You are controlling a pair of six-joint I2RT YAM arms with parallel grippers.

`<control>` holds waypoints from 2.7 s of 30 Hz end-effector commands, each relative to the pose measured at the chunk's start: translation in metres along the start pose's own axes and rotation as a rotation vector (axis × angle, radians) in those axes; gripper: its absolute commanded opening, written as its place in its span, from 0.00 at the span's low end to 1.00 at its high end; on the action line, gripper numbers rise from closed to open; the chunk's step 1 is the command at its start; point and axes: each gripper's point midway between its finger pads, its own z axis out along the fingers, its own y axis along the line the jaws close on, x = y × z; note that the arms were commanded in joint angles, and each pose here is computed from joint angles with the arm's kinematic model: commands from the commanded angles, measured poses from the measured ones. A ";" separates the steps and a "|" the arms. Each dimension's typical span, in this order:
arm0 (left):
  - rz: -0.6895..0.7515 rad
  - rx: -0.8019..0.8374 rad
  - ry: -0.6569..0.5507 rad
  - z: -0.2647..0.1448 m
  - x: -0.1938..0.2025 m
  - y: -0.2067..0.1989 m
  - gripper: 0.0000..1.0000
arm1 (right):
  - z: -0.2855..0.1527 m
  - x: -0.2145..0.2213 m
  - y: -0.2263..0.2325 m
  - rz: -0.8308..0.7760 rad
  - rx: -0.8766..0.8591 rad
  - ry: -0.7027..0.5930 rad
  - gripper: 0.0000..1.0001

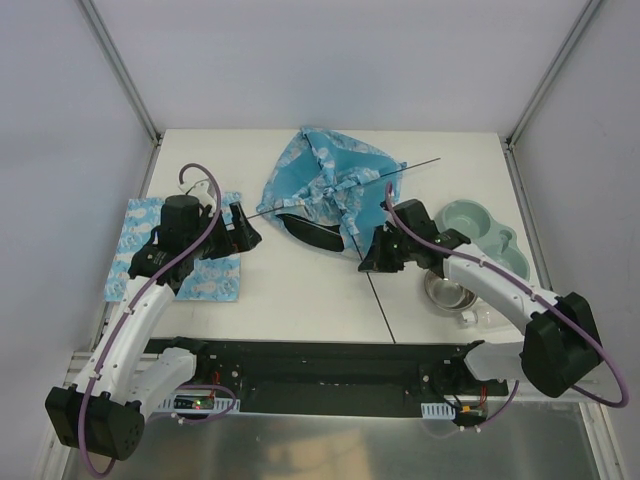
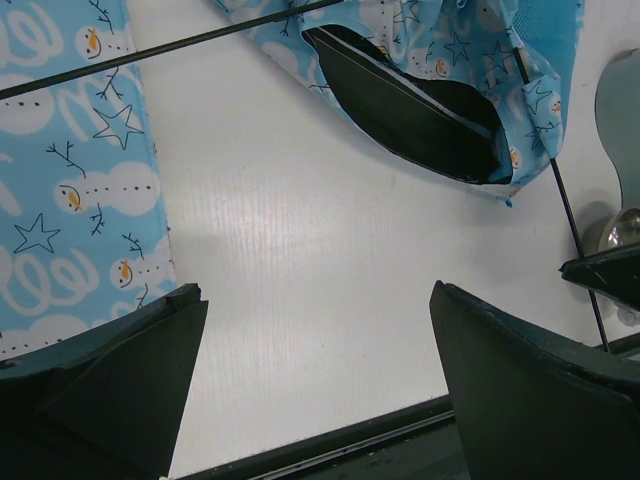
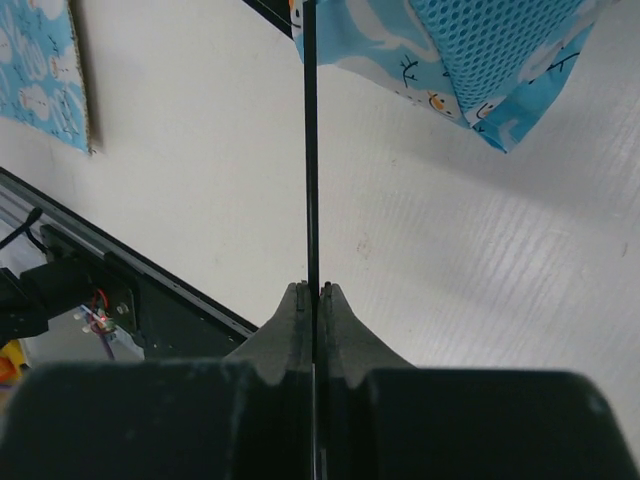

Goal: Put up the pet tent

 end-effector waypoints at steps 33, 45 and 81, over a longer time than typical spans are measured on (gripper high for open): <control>-0.051 0.090 0.099 0.018 0.006 -0.020 0.96 | -0.034 0.060 0.021 0.036 -0.039 0.118 0.61; -0.085 0.164 0.137 0.034 0.017 -0.036 0.96 | -0.017 0.096 0.016 -0.034 -0.017 0.205 0.49; -0.035 0.181 0.060 0.020 0.009 -0.042 0.96 | -0.053 -0.066 0.149 0.034 -0.362 -0.380 0.00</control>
